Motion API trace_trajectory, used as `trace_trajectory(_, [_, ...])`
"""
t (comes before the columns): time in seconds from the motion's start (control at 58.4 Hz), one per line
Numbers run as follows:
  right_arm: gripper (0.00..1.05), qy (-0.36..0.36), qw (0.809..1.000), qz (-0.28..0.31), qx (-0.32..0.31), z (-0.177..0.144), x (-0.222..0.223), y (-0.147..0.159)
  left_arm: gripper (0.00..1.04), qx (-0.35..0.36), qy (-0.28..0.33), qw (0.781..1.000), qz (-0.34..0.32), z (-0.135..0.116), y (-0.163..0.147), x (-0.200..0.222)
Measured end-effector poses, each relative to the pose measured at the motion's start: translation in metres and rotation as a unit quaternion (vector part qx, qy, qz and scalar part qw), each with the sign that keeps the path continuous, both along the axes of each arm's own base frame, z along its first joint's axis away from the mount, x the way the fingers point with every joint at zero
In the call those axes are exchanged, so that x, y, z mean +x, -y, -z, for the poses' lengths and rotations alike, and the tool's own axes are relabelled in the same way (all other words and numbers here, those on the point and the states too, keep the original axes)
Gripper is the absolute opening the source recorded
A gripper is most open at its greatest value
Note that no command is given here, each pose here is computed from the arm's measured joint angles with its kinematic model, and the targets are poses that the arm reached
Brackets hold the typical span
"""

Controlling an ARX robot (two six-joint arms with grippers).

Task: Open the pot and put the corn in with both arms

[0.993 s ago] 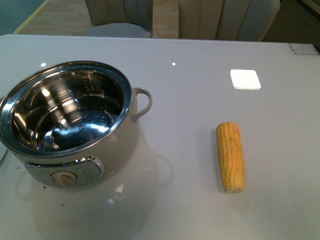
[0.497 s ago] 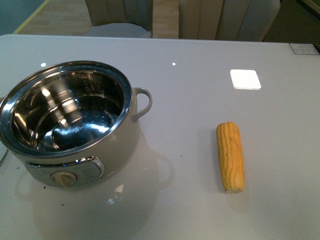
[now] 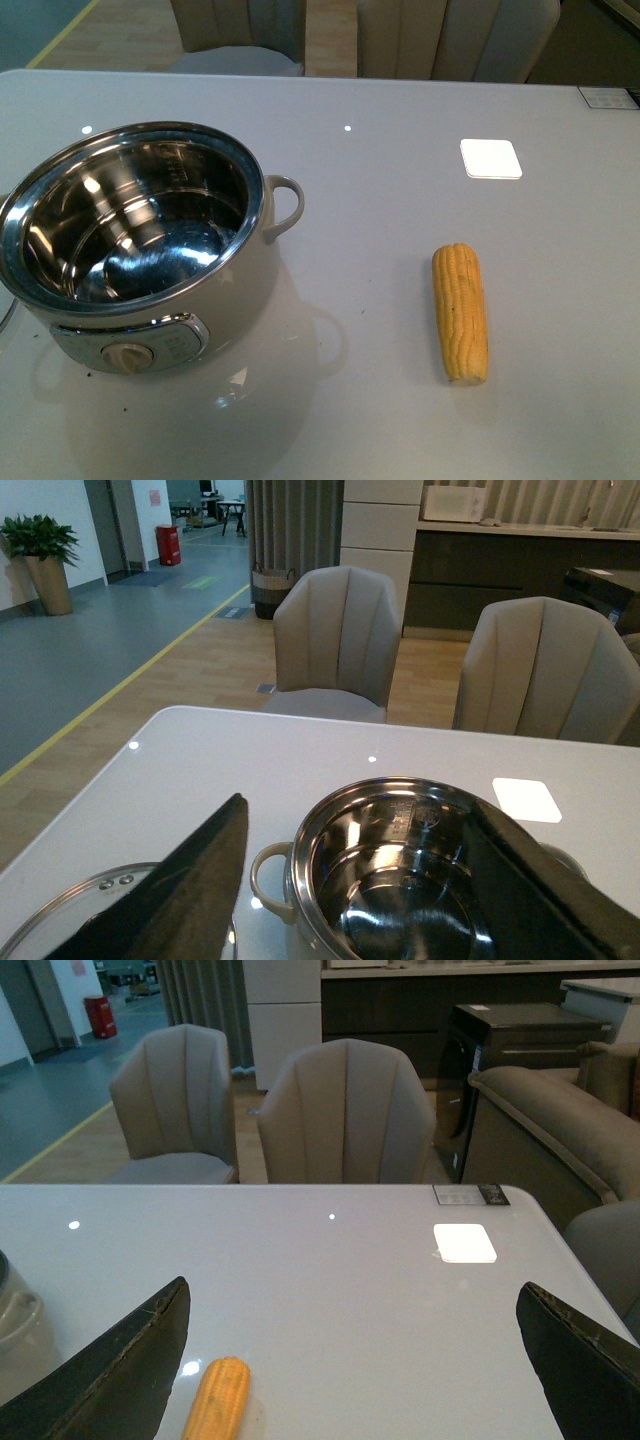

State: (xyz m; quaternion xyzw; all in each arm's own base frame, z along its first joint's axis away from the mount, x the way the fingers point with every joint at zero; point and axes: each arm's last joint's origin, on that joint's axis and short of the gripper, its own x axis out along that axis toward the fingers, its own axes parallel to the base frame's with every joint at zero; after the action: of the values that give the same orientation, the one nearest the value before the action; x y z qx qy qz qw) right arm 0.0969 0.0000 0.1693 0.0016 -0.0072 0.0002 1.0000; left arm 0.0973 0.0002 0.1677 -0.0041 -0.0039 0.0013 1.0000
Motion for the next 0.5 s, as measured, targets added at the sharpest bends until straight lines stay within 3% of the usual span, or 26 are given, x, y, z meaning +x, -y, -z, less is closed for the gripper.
trace_trajectory(0.051, [0.96,-0.002,1.000,-0.001,0.001,0.000,0.000,0.000,0.77,0.000,0.000,1.000,0.000,0.000,0.000,0.000])
trace_trajectory(0.086, [0.96,-0.041,0.999,-0.019,0.011,0.001,0.000,-0.001,0.82,0.000,0.000,1.000,0.000,0.000,0.000,0.000])
trace_trajectory(0.188, [0.96,-0.239,0.968,-0.040,0.066,0.006,0.007,-0.007,0.99,0.000,0.000,1.000,0.000,0.000,0.000,0.000])
trace_trajectory(0.24, [0.96,-0.293,0.953,-0.040,0.071,0.016,0.015,-0.012,0.98,0.001,0.000,1.000,0.000,0.000,0.000,0.000])
trace_trajectory(0.497, [0.96,-0.346,0.935,-0.022,0.075,0.047,0.077,-0.036,0.98,0.002,0.000,1.000,0.000,0.000,0.000,0.000])
